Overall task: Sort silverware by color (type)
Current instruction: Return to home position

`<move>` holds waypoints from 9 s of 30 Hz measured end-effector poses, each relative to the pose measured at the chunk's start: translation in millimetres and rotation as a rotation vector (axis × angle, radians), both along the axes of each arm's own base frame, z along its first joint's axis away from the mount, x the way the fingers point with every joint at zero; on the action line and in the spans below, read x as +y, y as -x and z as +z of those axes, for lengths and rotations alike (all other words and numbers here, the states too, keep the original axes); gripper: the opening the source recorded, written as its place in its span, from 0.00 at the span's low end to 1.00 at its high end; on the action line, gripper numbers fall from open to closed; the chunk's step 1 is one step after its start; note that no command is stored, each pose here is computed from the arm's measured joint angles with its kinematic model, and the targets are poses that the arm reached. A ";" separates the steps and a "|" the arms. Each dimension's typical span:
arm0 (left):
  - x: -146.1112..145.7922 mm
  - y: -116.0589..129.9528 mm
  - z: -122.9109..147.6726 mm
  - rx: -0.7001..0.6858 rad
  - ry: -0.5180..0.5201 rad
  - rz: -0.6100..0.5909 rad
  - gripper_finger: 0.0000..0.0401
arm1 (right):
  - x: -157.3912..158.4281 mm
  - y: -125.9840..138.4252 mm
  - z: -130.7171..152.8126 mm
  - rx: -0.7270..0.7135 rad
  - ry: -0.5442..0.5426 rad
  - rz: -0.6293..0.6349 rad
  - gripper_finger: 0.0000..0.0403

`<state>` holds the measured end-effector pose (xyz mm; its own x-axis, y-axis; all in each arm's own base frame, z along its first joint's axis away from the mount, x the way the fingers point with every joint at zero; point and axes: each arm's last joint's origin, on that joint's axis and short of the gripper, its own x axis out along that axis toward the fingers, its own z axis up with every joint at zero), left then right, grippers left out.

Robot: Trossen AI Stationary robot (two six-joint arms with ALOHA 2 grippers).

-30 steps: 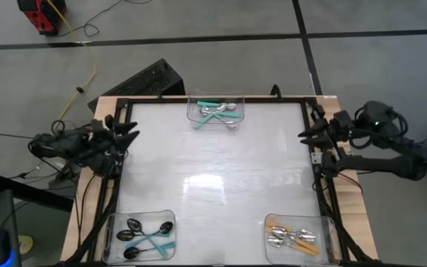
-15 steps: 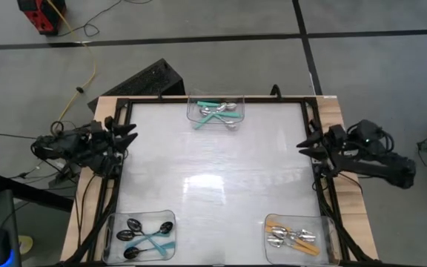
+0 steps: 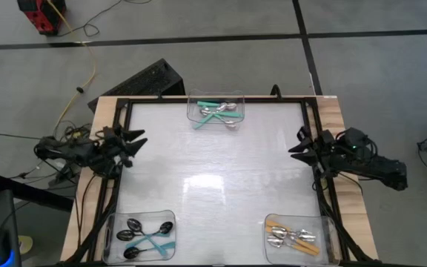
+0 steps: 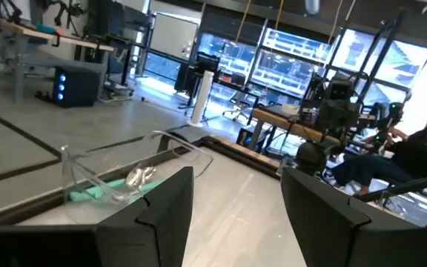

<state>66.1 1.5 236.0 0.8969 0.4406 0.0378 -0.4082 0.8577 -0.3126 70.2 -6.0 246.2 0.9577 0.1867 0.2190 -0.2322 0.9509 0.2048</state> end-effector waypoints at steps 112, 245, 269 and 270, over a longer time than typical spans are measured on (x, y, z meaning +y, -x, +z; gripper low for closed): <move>-13.4 -27.7 -62.2 -0.035 -0.028 -0.223 0.47 | 1.2 -25.3 -74.3 0.098 0.246 0.042 0.28; -13.5 -27.8 -62.2 -0.030 -0.042 -0.225 0.47 | 1.1 -25.3 -74.8 0.103 0.243 0.039 0.28; -13.5 -27.8 -62.1 -0.030 -0.040 -0.225 0.47 | 1.1 -25.3 -74.7 0.103 0.244 0.040 0.28; -13.5 -27.8 -62.1 -0.030 -0.040 -0.225 0.47 | 1.1 -25.3 -74.7 0.103 0.243 0.040 0.28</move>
